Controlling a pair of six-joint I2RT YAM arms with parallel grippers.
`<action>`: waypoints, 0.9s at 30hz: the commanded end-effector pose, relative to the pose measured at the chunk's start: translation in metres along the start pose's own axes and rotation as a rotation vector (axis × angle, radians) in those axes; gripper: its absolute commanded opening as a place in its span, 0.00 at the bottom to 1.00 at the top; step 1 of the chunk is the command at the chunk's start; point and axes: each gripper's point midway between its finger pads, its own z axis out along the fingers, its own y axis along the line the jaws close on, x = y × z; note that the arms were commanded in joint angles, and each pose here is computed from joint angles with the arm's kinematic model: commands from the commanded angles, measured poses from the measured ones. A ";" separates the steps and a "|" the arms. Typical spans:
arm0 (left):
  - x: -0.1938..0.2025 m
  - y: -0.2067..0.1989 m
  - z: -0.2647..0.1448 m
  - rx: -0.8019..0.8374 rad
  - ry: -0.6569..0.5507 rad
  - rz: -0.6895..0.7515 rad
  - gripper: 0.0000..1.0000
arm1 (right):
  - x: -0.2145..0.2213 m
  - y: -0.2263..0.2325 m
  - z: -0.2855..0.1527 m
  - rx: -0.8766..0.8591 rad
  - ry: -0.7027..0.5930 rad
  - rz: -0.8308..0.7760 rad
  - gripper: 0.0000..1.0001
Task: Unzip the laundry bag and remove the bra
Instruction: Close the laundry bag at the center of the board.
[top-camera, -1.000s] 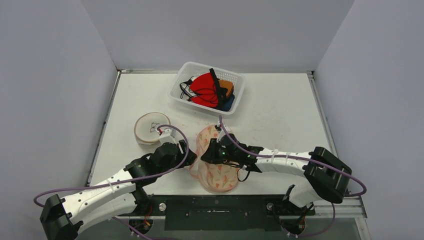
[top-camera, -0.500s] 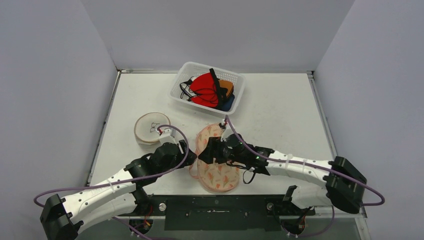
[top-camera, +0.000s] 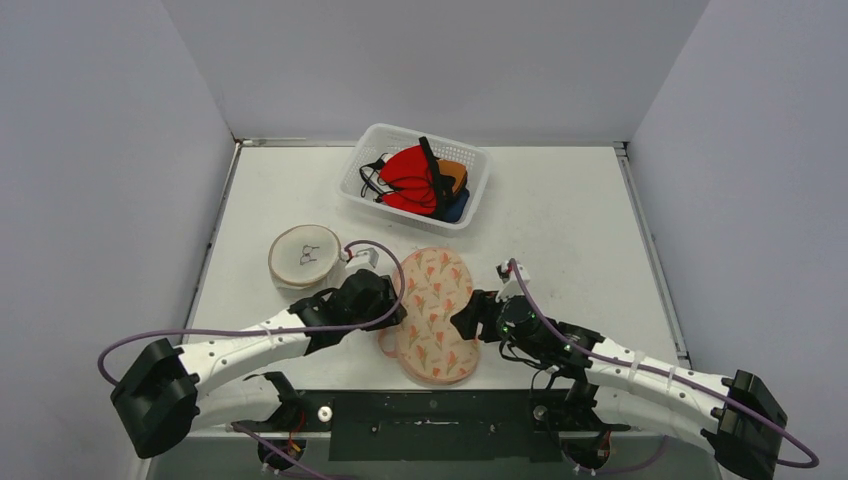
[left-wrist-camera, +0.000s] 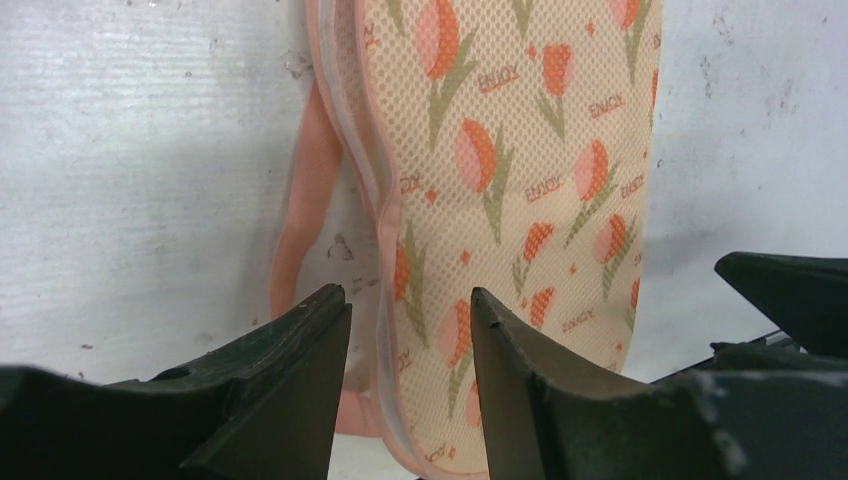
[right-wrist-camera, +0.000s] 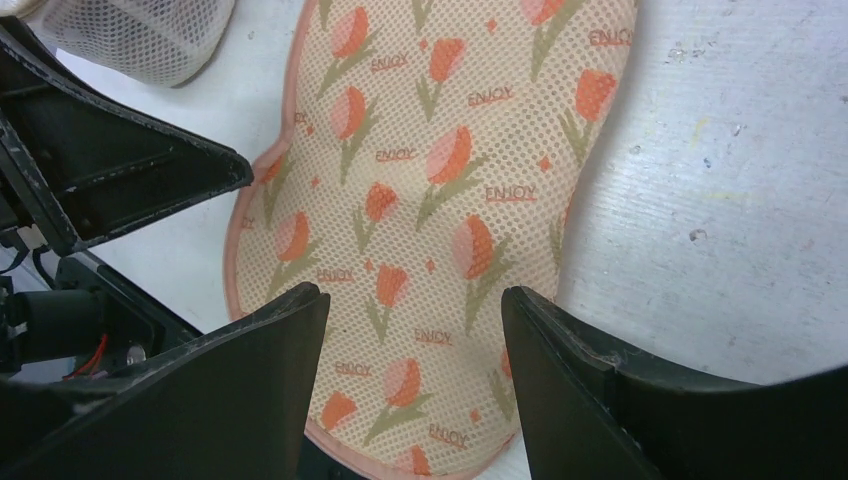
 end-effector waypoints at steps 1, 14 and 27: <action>-0.022 -0.029 0.006 0.061 -0.037 0.014 0.44 | -0.016 0.002 -0.001 -0.007 -0.071 0.015 0.65; -0.001 0.009 0.030 -0.086 -0.001 0.026 0.28 | -0.008 -0.014 0.009 0.047 -0.069 0.009 0.67; 0.005 0.032 0.031 -0.147 -0.013 0.033 0.00 | -0.002 -0.036 0.019 0.032 -0.067 0.113 0.78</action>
